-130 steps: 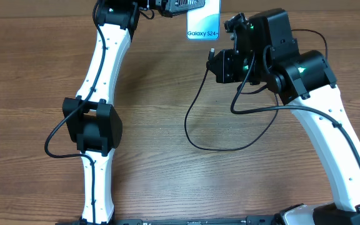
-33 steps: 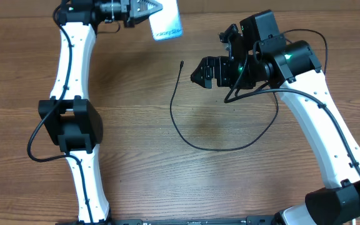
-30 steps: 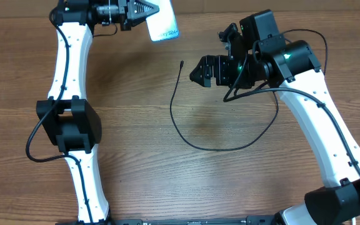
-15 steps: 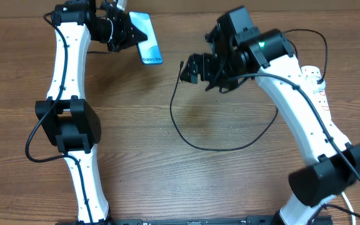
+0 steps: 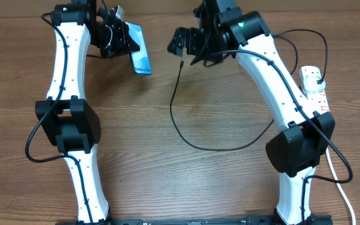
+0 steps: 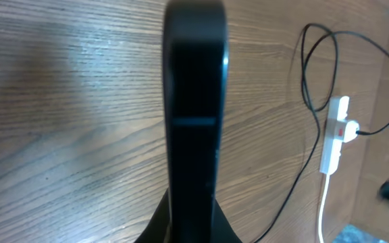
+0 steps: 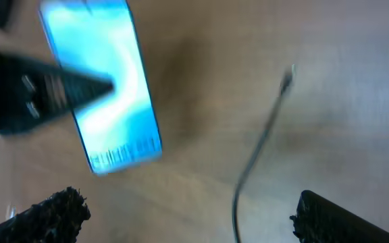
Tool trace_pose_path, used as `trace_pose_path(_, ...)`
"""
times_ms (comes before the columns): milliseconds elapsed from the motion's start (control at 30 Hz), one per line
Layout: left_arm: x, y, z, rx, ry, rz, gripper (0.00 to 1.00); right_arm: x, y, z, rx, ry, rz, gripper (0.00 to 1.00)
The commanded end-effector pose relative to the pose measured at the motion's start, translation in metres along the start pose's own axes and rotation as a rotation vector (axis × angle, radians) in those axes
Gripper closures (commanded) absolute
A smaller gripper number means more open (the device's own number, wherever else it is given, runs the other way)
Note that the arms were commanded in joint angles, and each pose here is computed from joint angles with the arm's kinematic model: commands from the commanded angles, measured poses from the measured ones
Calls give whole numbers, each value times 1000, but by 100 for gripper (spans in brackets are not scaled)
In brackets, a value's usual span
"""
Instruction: Plug charger to phone and switch on socket
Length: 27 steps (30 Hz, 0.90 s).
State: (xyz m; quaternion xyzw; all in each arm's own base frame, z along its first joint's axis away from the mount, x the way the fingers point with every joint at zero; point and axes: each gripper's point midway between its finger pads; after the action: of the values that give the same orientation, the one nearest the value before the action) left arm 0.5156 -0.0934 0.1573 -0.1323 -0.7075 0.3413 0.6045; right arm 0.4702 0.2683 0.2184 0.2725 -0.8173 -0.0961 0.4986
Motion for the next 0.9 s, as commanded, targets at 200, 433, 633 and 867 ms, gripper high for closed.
trace_pose_path(200, 21, -14, 0, -74, -40, 15, 96, -36, -30, -16, -181, -80, 98, 0)
trace_pose_path(433, 21, -14, 0, -81, -39, 14, 96, -90, -45, 16, -199, 29, 151, 2)
trace_pose_path(633, 21, -13, 0, -79, -39, 10, 96, -114, -59, 27, -238, 29, 254, 18)
trace_pose_path(867, 21, -13, 1, -78, -37, 9, 96, -135, -70, 42, -211, 39, 365, 34)
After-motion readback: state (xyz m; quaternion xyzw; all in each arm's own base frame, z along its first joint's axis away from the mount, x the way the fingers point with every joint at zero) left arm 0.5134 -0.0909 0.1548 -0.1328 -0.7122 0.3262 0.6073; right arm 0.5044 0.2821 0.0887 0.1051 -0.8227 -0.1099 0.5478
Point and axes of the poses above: each gripper's point midway between its finger pads, its own x axis back along the fingers, its own y axis along the line the jaws close on, z = x × y, and after that the axes turned 12 degrees about x, right-handed
